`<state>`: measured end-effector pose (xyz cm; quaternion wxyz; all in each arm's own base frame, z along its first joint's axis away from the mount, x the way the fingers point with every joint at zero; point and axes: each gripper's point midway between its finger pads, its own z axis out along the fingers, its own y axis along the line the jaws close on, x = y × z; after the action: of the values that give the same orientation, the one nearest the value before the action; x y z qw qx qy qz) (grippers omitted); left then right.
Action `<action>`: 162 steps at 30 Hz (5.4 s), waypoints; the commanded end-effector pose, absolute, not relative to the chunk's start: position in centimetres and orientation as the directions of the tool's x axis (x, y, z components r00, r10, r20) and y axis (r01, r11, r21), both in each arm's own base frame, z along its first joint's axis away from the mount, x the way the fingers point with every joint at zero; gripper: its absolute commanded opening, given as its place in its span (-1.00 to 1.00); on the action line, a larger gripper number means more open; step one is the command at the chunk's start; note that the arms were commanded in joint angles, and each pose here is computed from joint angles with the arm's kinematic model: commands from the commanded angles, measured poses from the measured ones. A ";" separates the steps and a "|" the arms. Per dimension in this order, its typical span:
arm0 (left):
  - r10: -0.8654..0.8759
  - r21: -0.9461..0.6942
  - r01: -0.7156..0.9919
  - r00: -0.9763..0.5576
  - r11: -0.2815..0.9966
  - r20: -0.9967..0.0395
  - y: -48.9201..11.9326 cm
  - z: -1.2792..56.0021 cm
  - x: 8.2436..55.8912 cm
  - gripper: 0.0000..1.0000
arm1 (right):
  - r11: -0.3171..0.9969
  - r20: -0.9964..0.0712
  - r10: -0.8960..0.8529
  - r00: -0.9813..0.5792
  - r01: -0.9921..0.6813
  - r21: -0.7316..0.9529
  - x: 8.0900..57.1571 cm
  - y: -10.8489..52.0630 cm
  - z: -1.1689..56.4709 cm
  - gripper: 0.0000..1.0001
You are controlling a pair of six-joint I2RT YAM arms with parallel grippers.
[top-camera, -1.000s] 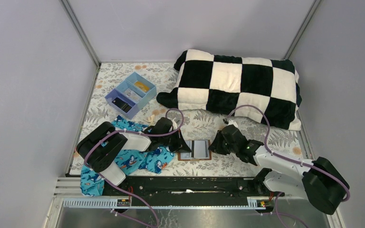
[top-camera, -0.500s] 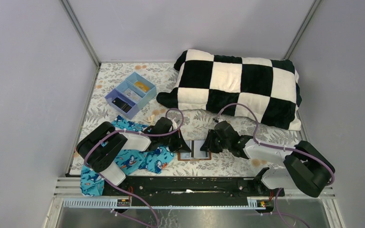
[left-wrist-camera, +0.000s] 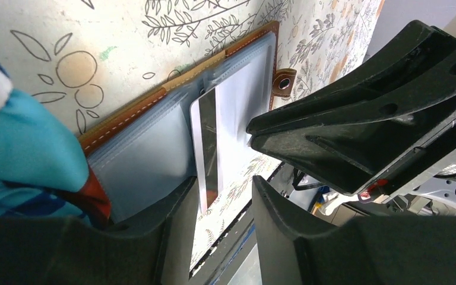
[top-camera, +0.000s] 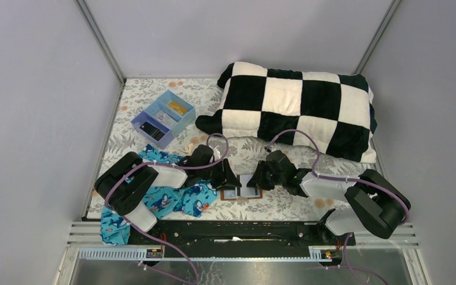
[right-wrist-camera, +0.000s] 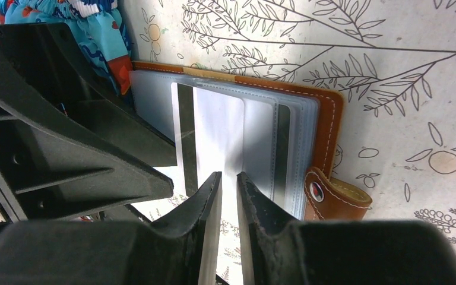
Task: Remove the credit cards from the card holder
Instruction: Remove the credit card from the card holder, then place the credit card in the storage box, then remove the credit card from the card holder.
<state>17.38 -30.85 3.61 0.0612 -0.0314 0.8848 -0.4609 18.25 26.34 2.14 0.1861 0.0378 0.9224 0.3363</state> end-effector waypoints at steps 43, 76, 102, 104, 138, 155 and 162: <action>-0.314 0.190 -0.522 -0.724 0.831 -0.614 -5.5 21.0 34.5 -1.00 | 0.818 -0.480 0.153 -0.864 -0.162 0.552 19.8 24.9 11.8 0.43; -0.675 0.051 -0.768 -0.591 0.638 -0.442 -0.6 9.8 47.0 -1.00 | 0.830 -0.393 0.082 -0.916 -0.156 0.536 21.0 27.7 8.1 0.48; -0.601 -0.361 -0.488 -0.558 0.795 -0.572 -5.9 22.8 47.1 -0.03 | 0.820 -0.425 0.122 -0.897 -0.150 0.552 20.6 26.8 8.9 0.49; -0.566 -0.437 -0.363 -0.580 0.823 -0.586 -8.5 24.4 45.4 0.10 | 0.818 -0.431 0.132 -0.893 -0.147 0.556 20.5 26.6 9.0 0.48; -0.106 -0.491 0.045 -0.955 0.870 -0.276 -27.6 5.8 18.2 0.00 | 0.797 -0.365 0.127 -0.922 -0.124 0.591 19.1 28.2 5.4 -0.13; -0.091 -0.478 0.038 -0.966 0.878 -0.243 -28.2 3.5 18.1 0.01 | 0.816 -0.376 0.149 -0.915 -0.102 0.570 18.9 26.9 5.2 -0.13; -0.065 -0.501 0.065 -0.969 0.863 -0.238 -29.0 3.9 18.1 0.00 | 0.816 -0.374 0.148 -0.916 -0.100 0.569 18.9 26.9 5.1 -0.13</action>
<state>17.81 -27.63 3.23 0.1215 -0.0136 0.9641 -0.2359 18.96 26.99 4.90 0.2004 0.0127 0.9306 0.3060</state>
